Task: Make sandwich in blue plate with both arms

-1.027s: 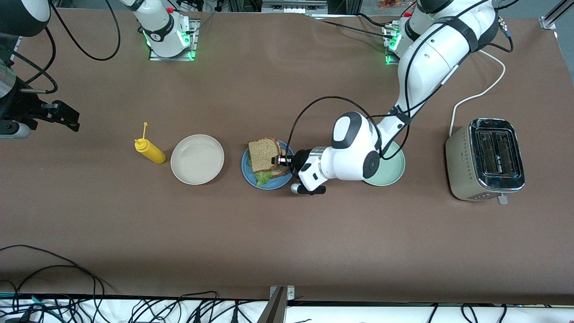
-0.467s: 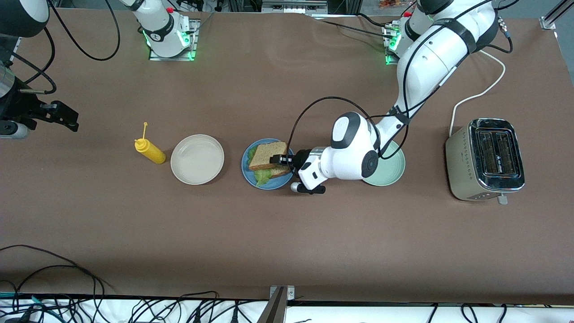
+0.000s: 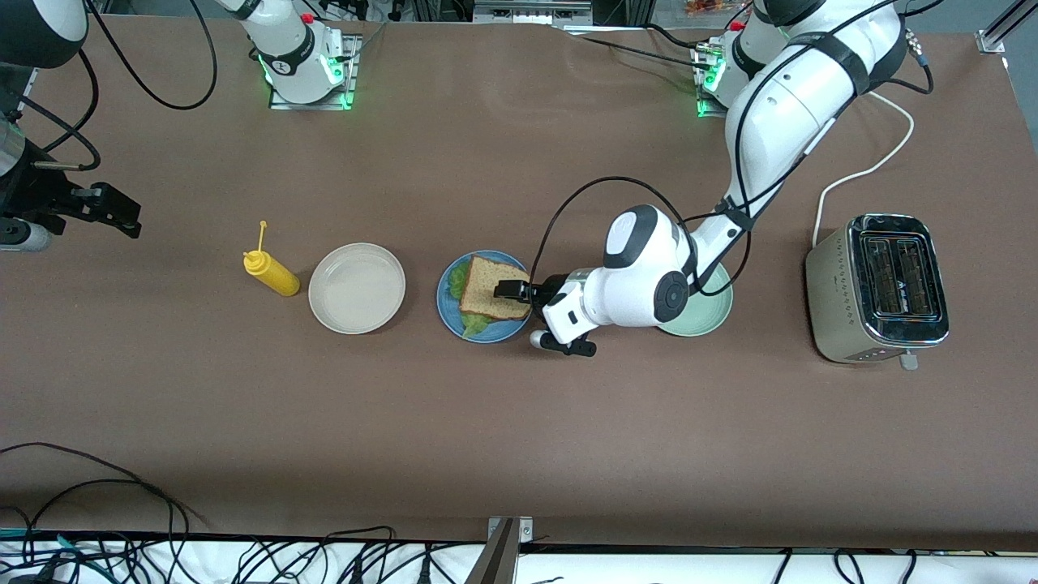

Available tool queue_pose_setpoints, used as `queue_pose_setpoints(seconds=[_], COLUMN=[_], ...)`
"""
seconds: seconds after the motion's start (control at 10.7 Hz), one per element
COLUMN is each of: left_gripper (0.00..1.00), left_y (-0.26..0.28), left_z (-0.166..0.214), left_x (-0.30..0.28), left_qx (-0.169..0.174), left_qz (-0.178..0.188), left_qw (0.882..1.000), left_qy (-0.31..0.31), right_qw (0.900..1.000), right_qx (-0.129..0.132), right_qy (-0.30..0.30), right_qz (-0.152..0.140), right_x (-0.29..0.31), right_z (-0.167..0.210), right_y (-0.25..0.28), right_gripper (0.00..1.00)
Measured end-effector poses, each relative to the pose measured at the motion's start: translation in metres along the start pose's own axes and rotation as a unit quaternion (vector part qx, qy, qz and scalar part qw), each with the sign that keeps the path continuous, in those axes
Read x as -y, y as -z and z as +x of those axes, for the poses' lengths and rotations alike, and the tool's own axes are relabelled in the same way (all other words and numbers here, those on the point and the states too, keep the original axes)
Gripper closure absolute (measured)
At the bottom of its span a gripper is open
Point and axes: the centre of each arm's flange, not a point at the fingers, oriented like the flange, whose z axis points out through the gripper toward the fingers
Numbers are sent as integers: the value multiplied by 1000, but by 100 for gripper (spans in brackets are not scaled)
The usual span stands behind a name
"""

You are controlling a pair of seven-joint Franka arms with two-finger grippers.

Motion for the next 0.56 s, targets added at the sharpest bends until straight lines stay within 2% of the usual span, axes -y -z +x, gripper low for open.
queue_pose_setpoints(seconds=[0.28,0.56], left_gripper=[0,0], left_y=[48,114], left_z=[1,-14], left_x=[-5,-36], left_qx=[1,-15], left_qz=[26,104], left_qw=[1000,994], left_qy=[-8,-26], right_qw=[1000,1000], right_qx=[0,1], right_qy=[0,-1], right_qz=[0,0], right_x=[0,-1], right_z=[0,0], right_y=[0,-1], right_gripper=[0,0])
